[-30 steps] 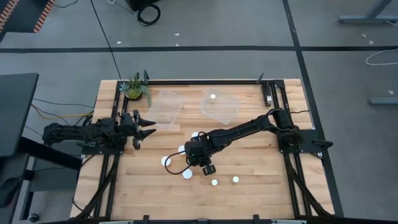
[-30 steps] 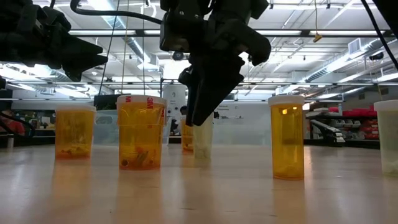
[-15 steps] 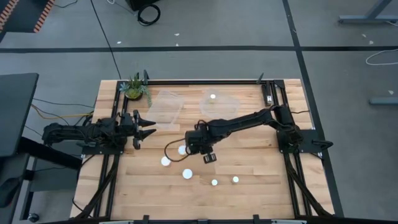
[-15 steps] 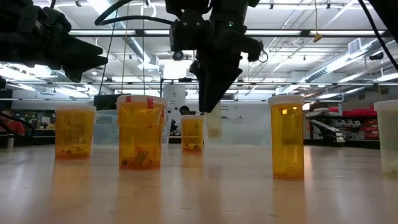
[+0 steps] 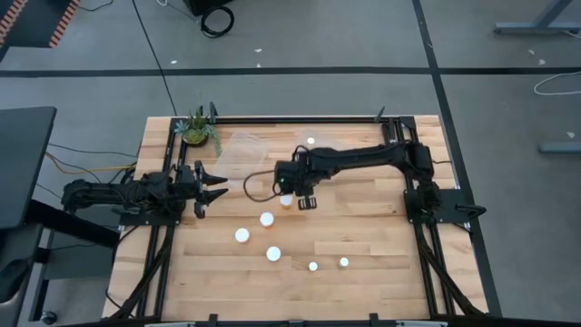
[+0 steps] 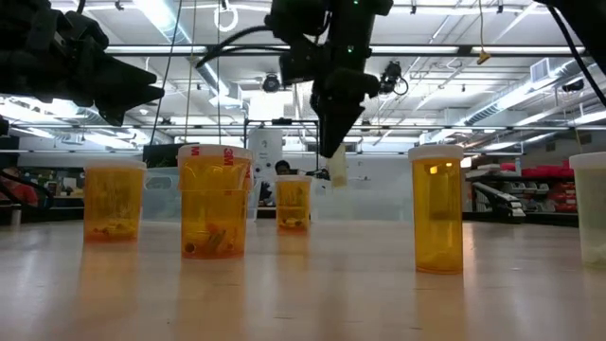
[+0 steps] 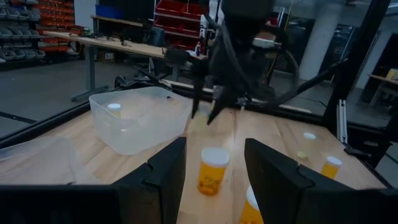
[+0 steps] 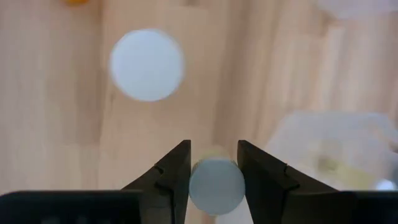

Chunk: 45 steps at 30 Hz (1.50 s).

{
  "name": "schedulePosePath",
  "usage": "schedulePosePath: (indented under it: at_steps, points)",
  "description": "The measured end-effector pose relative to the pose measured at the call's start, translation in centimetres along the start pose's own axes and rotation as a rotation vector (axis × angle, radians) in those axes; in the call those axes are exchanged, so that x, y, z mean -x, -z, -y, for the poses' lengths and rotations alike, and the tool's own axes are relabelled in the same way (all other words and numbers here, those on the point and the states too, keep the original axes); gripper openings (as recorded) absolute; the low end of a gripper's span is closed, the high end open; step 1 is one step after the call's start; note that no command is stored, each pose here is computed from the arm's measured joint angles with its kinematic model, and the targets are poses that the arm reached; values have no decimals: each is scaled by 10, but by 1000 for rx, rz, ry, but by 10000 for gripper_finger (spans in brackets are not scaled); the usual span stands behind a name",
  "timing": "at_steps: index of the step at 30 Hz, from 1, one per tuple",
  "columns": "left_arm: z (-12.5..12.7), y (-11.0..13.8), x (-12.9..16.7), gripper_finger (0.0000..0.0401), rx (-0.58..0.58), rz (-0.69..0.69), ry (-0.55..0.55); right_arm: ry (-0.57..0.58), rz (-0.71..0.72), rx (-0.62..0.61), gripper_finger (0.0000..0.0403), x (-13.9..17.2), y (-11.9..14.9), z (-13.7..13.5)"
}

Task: Pick and place medicine bottles into bin by pill shape (circle, oval)
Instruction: Put the small yellow pill bottle into the right transparent bin

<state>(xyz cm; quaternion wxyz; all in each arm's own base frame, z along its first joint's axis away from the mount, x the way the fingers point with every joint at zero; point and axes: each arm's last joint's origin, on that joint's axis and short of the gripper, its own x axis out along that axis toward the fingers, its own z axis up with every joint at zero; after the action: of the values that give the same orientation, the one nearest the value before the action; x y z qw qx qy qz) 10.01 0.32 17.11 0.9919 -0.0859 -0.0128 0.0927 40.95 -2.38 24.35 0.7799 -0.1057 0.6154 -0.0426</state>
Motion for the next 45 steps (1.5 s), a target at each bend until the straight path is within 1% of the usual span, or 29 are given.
schedulePosePath:
  at_steps: [4,8,11,13,17,21,24,28,31,37,45]
  points:
    - [0,0,0,172,-1,-3,0,23,42,-53,132,16,6,22]
    - [0,0,0,172,-1,-3,0,71,104,-111,133,34,13,49]
    - [0,0,0,172,-1,-4,0,95,138,-160,133,39,17,67]
    - [0,0,0,172,-1,-4,0,100,159,-188,133,39,19,78]
    - [0,0,0,172,-1,-4,0,72,181,-236,133,35,23,95]
    - [0,0,0,172,-1,-5,-1,72,192,-295,133,21,29,107]
    - [0,0,0,172,-1,-5,0,56,168,-344,133,12,37,116]
    - [0,1,0,172,-1,-5,0,19,175,-399,133,-6,47,122]
    - [0,0,0,172,-1,-5,0,12,201,-426,133,-16,51,126]
    - [0,0,0,172,-1,-5,0,-15,219,-455,133,-35,56,119]
    - [0,0,0,172,-1,-5,-1,-27,190,-480,133,-59,69,108]
